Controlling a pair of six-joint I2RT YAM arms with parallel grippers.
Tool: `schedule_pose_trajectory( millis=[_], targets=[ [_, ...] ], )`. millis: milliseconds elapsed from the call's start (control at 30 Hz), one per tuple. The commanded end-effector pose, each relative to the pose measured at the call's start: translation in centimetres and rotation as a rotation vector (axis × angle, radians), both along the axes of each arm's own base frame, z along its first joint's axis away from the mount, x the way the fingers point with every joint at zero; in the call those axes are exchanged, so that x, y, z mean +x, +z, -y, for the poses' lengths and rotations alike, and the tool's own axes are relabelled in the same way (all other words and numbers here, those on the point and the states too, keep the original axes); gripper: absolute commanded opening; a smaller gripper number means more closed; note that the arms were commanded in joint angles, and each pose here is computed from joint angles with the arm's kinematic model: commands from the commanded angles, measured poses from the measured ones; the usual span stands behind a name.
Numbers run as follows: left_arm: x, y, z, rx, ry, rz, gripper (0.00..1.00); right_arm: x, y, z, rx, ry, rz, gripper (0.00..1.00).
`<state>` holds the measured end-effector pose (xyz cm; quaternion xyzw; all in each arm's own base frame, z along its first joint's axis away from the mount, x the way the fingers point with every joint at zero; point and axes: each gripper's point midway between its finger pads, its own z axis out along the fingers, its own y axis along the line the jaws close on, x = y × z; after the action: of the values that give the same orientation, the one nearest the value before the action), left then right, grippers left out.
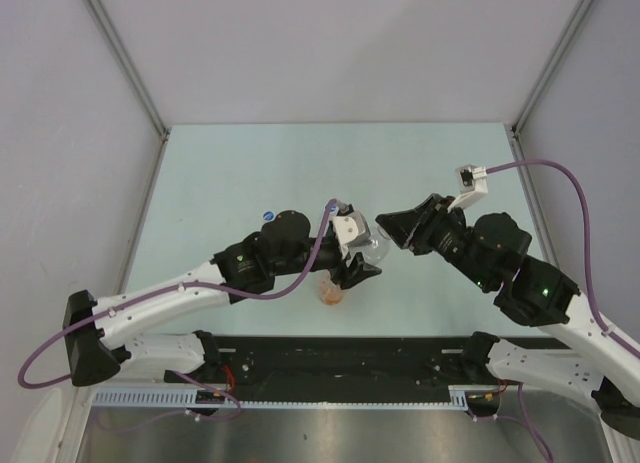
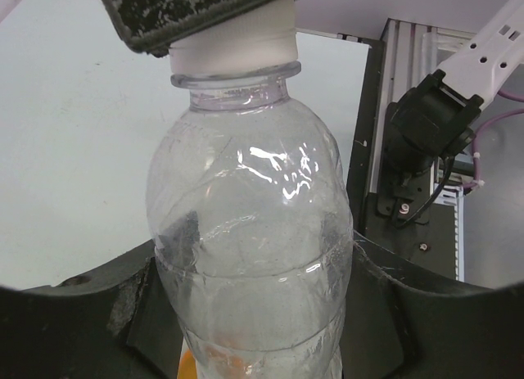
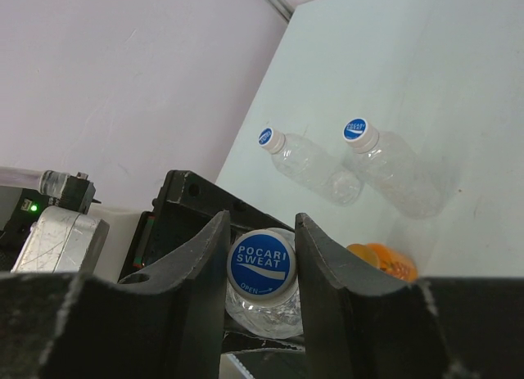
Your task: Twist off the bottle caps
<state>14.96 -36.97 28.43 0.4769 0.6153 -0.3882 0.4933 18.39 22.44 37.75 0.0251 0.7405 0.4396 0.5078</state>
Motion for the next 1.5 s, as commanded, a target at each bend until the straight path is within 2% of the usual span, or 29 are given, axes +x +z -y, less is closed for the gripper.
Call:
schedule_pose_trajectory(
  millis=[0,200,333,633,900,1167,1333,1367,1433,1467],
  targets=[
    [-1.0,4.3,0.6,-0.106,-0.058,0.046,0.0,0.0,0.5,0.4,-0.005,-0.008,0.031,0.0],
    [-3.4,4.8,0.8,-0.137,-0.187,0.021,0.0,-0.6,1.4,-0.1,-0.025,0.053,0.101,0.0],
    [-6.8,6.3,0.7,-0.197,-0.365,-0.02,0.0,-1.2,2.0,-0.5,-0.038,0.105,0.153,0.0],
    [-11.1,8.1,0.0,-0.245,-0.61,-0.103,0.0,-2.4,2.7,-1.3,-0.078,0.207,0.257,0.0],
    [-14.7,8.7,-1.6,-0.25,-0.878,-0.175,0.0,-5.1,5.1,-1.5,-0.088,0.366,0.458,0.0],
    [-15.7,8.6,-2.1,-0.233,-0.97,-0.191,0.0,-7.8,5.4,-2.8,-0.082,0.579,0.532,0.0],
    [-14.9,8.2,-1.5,-0.206,-0.927,-0.167,0.0,-7.3,5.3,-2.4,-0.102,0.562,0.524,0.0],
    [-14.0,7.7,-0.9,-0.183,-0.857,-0.184,0.0,-6.7,5.5,-2.0,-0.101,0.518,0.514,0.05],
    [-12.5,7.6,-0.2,-0.178,-0.765,-0.141,0.0,-5.8,5.8,-1.4,-0.094,0.462,0.494,0.45],
    [-10.7,6.8,0.5,-0.152,-0.647,-0.143,0.0,-5.3,6.2,-0.9,-0.08,0.416,0.474,0.55]
  ],
)
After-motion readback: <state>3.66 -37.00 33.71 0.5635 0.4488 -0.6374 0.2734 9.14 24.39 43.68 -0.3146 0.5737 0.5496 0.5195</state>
